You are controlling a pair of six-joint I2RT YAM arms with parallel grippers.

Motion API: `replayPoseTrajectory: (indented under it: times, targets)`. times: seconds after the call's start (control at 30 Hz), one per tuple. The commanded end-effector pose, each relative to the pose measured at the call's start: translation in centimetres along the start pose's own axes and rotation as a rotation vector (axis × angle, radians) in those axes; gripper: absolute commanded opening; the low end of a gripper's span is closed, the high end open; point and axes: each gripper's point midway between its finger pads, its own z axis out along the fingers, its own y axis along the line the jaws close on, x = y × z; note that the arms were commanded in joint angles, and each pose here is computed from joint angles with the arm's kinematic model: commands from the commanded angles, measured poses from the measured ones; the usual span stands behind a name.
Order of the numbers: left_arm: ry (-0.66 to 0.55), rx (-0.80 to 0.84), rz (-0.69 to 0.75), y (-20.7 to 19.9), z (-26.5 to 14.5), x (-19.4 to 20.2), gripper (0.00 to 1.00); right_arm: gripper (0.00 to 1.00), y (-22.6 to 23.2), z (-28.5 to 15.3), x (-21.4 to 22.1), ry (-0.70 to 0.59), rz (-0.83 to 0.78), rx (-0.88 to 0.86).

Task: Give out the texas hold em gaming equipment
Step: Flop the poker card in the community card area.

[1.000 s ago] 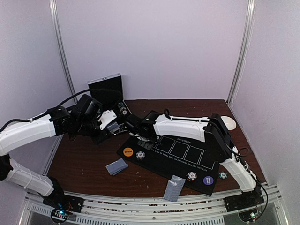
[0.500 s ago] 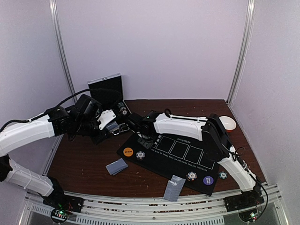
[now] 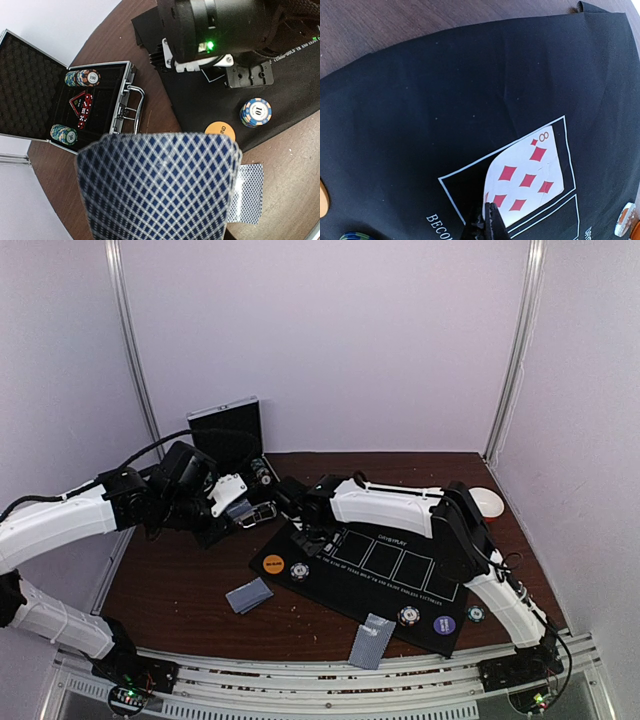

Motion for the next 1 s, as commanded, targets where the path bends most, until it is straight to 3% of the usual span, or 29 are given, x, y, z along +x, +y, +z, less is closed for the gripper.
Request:
replayPoseTrajectory:
  times: [0.0, 0.53, 0.67, 0.97]
  targets:
    - [-0.045, -0.019, -0.008, 0.5, -0.4, -0.7, 0.40, 0.00, -0.4, 0.8, -0.2, 0.003, 0.048, -0.008]
    - [-0.040, -0.008, -0.004, 0.3, -0.1, -0.6, 0.40, 0.00, 0.0, 1.1, -0.1, 0.009, 0.063, -0.044]
    - [-0.042, -0.007, -0.005, 0.3, -0.2, -0.6, 0.40, 0.14, 0.3, 0.6, -0.5, -0.006, 0.085, -0.073]
    - [-0.044, -0.006, -0.003, 0.2, -0.3, -0.6, 0.40, 0.29, -0.5, -0.2, -0.9, -0.019, 0.093, -0.076]
